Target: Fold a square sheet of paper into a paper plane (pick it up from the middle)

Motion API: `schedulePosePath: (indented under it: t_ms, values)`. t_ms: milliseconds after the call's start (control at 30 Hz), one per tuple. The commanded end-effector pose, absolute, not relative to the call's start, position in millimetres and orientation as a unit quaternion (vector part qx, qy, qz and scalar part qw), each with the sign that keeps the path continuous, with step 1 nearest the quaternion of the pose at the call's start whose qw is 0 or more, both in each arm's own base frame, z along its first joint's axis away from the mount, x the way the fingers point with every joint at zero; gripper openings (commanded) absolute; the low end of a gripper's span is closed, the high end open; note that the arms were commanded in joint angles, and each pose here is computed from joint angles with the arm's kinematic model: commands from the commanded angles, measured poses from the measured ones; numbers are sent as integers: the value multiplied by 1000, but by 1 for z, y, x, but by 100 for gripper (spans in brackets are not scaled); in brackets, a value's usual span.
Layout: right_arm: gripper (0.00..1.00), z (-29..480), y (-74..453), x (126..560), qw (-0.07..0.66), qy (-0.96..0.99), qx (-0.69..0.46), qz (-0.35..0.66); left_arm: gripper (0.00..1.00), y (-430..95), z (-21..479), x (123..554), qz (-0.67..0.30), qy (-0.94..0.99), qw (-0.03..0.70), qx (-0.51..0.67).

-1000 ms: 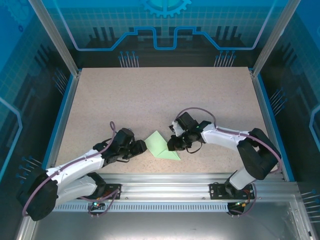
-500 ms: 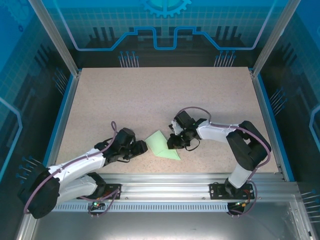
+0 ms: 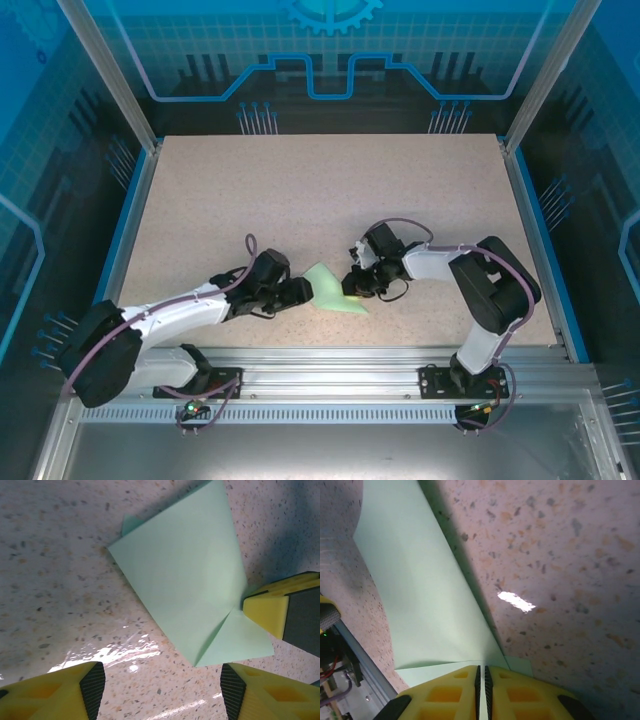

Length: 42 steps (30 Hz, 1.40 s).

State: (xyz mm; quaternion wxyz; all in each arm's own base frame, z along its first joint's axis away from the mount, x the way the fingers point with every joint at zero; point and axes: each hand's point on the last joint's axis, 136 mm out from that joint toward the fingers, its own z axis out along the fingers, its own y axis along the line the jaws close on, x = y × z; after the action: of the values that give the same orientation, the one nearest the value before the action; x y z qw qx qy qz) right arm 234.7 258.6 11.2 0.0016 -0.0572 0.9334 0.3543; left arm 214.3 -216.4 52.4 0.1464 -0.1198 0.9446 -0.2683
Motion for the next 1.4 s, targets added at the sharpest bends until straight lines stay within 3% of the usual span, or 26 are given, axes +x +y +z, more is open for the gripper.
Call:
schedulePosePath:
  t_ms: [0,867,1367]
  values:
    - [14,4,249,237,-3,931,-28,365,68,-234,58,217,-288,939,142,-121]
    - [15,-6,241,234,-4,925,2,380,64,-269,36,220,-330,906,122,-236]
    - [16,-8,241,235,-3,923,11,385,37,-285,41,235,-330,910,138,-210]
